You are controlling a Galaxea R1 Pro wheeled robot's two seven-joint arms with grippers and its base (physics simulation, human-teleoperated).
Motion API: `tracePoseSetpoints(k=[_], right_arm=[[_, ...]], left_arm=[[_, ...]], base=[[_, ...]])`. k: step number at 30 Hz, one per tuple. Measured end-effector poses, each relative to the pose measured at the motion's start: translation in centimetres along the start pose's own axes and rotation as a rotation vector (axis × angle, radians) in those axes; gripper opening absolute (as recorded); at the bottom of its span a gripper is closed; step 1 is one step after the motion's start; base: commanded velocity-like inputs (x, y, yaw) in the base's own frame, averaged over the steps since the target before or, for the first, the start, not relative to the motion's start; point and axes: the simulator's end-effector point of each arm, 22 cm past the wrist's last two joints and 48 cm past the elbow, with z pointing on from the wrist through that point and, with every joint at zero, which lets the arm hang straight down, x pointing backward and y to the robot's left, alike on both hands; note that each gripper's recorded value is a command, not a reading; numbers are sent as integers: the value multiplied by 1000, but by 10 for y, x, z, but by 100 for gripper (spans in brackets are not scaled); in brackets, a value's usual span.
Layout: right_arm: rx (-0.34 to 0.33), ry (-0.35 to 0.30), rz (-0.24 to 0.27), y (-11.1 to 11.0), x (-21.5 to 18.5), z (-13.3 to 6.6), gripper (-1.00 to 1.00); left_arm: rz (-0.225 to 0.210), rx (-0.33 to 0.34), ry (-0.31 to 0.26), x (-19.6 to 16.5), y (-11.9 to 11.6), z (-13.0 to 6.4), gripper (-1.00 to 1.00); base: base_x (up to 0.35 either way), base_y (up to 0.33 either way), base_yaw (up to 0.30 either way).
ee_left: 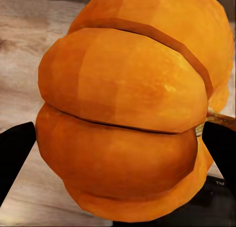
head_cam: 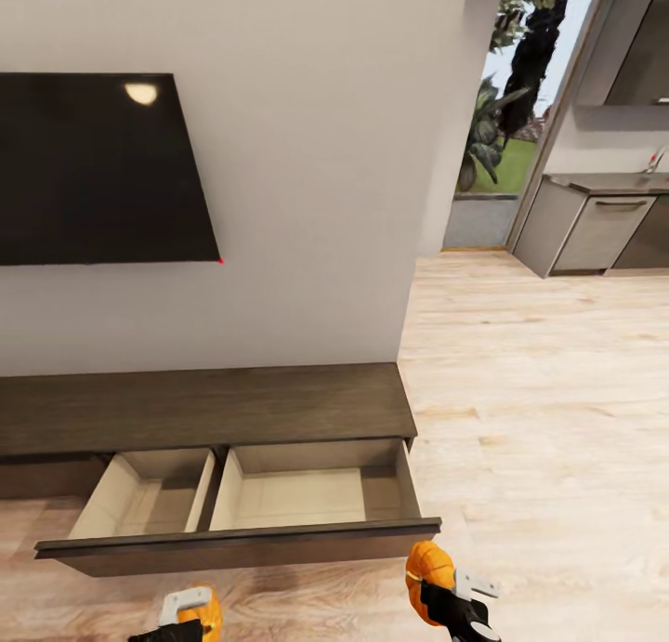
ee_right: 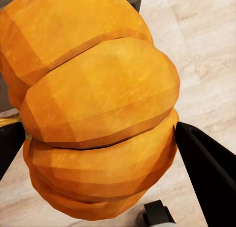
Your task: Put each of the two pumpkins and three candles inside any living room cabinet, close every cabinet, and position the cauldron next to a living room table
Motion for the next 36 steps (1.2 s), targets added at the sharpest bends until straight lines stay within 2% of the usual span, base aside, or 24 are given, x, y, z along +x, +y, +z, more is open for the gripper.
tracePoseSetpoints(k=[3, 5, 8, 10, 12, 15, 16, 18, 21, 25, 27, 32, 36], right_arm=[[-1, 0, 0, 0, -1, -3, -100], [-1, -1, 0, 0, -2, -5, -100], [-1, -1, 1, 0, -3, -8, -100], [0, -2, 1, -1, -4, -10, -100], [-2, -5, 1, 0, -5, -12, -100], [-33, -35, 3, 13, -21, -16, -100], [-55, -54, 5, 24, -32, -18, -100], [-132, -82, 1, 61, -58, -27, -100], [-179, 19, -28, 86, -53, -36, -100], [-117, 148, -86, 81, -37, -45, -100], [-112, 199, -95, 95, -33, -53, -100], [-131, 184, -103, 120, -58, -61, -100], [-144, 142, -104, 132, -93, -64, -100]], left_arm=[[12, 44, 76, -3, -14, -6, -100], [34, 82, 120, -18, -27, -14, -100], [68, 152, 121, -61, -47, -34, -100], [88, 206, 110, -93, -64, -55, -100], [69, 254, 87, -119, -77, -74, -100], [44, 275, 65, -140, -78, -88, -100], [41, 276, 61, -143, -78, -91, -100], [34, 284, 57, -146, -79, -95, -100], [34, 286, 55, -147, -81, -99, -100], [35, 288, 52, -147, -83, -103, -100], [35, 287, 48, -148, -83, -105, -100], [33, 262, 43, -149, -73, -107, -100], [38, 289, -3, -168, -89, -122, -100]], base=[[0, 0, 0], [0, 0, 0], [0, 0, 0], [0, 0, 0], [0, 0, 0], [0, 0, 0], [0, 0, 0], [0, 0, 0], [0, 0, 0], [0, 0, 0], [0, 0, 0], [0, 0, 0], [0, 0, 0]])
